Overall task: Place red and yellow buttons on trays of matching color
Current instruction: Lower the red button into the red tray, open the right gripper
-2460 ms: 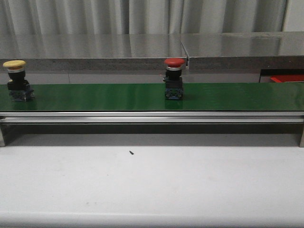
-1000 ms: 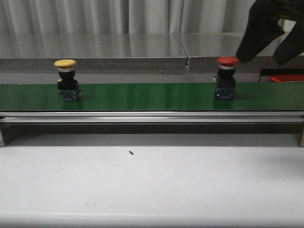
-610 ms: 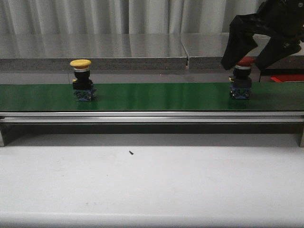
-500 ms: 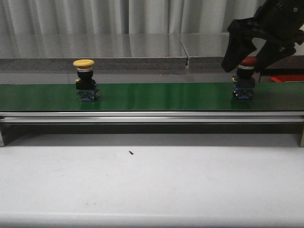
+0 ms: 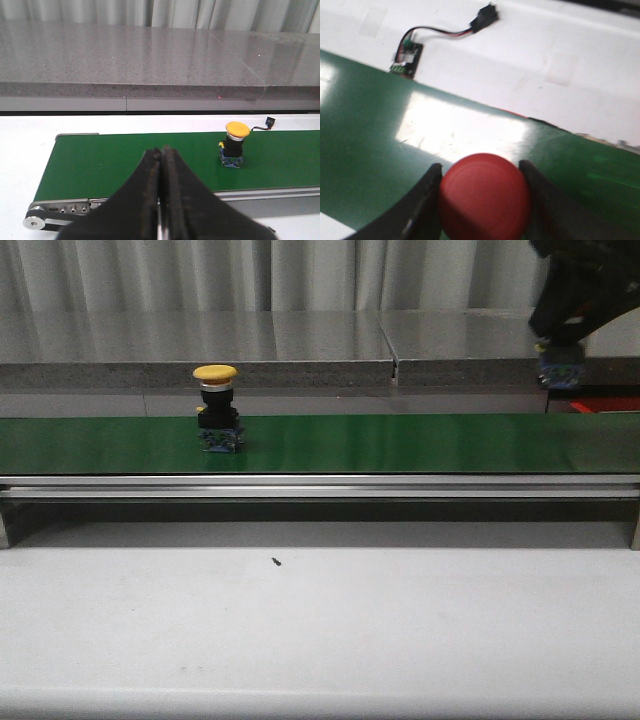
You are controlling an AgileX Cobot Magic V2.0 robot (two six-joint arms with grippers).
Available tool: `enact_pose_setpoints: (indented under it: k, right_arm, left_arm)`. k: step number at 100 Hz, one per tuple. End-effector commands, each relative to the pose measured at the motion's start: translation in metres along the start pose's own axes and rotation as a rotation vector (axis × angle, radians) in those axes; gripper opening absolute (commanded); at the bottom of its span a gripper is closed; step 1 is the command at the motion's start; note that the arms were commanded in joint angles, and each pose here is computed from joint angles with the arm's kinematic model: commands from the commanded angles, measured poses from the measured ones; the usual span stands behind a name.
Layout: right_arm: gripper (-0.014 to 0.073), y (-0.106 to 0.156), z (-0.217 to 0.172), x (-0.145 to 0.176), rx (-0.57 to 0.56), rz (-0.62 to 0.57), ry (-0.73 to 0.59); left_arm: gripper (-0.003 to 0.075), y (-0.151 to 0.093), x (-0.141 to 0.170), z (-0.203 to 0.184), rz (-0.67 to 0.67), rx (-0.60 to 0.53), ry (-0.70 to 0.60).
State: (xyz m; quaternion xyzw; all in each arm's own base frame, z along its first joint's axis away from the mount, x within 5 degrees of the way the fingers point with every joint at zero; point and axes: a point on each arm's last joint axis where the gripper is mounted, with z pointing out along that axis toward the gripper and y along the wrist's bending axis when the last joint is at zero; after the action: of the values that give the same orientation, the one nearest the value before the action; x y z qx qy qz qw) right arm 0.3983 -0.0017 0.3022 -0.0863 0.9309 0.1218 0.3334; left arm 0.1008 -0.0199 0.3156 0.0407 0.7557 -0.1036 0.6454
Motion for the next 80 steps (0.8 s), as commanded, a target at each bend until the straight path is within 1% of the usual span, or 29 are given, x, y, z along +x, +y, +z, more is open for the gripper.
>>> enact_pose_setpoints:
  k: [1,6,20,31,38,52,80]
  right_arm:
    - [0.013,-0.021,-0.049,-0.021,0.07,0.033,-0.137]
    - [0.013,-0.041,-0.061,-0.022,0.112,0.076,-0.163]
    - [0.013,-0.089,-0.091,-0.024,0.224,0.151,-0.243]
    - [0.013,-0.12,-0.105,-0.027,0.293,0.198,-0.296]
    - [0.013,-0.138,-0.108,-0.031,0.322,0.233,-0.324]
    - [0.013,-0.163,-0.099,-0.042,0.346,0.246,-0.358]
    - [0.013,-0.206,-0.047,-0.05,0.345,0.254,-0.346]
  left_arm:
    - [-0.0019,0.001,-0.014,-0.002,-0.016,-0.018,-0.09]
    - [-0.0019,0.001,-0.014,-0.002,-0.016,-0.018,-0.09]
    - [-0.0019,0.001,-0.014,-0.002,-0.016,-0.018,-0.09]
    - [-0.0019,0.001,-0.014,-0.002,-0.016,-0.018,-0.09]
    - [-0.0019,0.001,-0.014,-0.002,-0.016,-0.018,-0.09]
    - [-0.0019,0.001,-0.014,-0.002,-0.016,-0.018,-0.09]
    - [-0.0019,0.001,-0.014,-0.002,-0.016,-0.018,-0.09]
